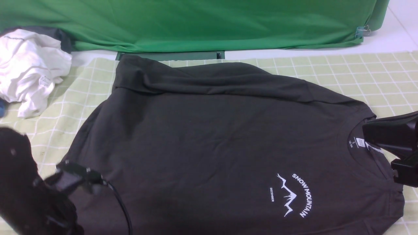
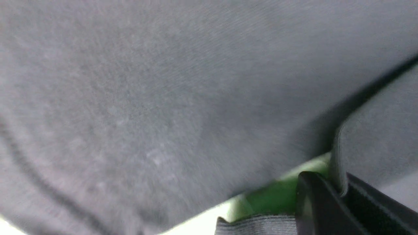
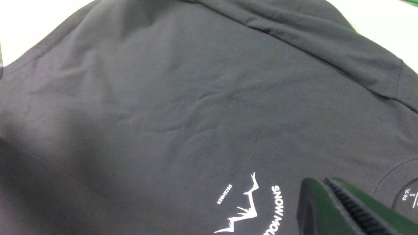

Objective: Fold a long-sleeved shirt over a green coffee tablecloth.
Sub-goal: 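Fold the left side of the black T-shirt inward over its body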

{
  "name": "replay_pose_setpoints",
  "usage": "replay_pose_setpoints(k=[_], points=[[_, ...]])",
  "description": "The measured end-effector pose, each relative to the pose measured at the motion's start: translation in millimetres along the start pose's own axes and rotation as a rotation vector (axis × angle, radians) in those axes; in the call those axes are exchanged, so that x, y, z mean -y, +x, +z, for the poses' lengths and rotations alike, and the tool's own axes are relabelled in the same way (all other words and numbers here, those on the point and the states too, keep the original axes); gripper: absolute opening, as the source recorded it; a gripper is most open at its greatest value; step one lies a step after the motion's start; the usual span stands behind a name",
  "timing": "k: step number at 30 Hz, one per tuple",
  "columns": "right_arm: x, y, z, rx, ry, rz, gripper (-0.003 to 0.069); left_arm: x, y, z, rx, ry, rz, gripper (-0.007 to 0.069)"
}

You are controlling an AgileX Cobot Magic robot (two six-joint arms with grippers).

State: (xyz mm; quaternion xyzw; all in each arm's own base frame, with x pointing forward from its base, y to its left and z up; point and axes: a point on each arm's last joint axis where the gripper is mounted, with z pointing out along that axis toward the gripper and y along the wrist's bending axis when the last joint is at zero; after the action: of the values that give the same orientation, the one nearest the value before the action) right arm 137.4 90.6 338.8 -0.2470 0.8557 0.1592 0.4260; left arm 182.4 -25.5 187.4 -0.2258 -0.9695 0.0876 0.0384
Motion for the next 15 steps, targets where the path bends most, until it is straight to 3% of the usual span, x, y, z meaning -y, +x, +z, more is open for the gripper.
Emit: replay_pose_setpoints(k=[4,7,15], points=[[0.0,0.0,0.0,0.000,0.000,0.000,0.0033,4.0,-9.0,-41.3,0.107,-0.040,0.031,0.0021],[0.0,-0.5,0.0,0.006,0.000,0.000,0.0035,8.4,-17.8,-90.8,0.301,-0.130,0.066,0.0021],[0.1,-2.5,0.0,0.027,0.001,0.003,0.0039,-8.3,-50.3,-134.9,0.447,-0.317,0.107,0.0021]])
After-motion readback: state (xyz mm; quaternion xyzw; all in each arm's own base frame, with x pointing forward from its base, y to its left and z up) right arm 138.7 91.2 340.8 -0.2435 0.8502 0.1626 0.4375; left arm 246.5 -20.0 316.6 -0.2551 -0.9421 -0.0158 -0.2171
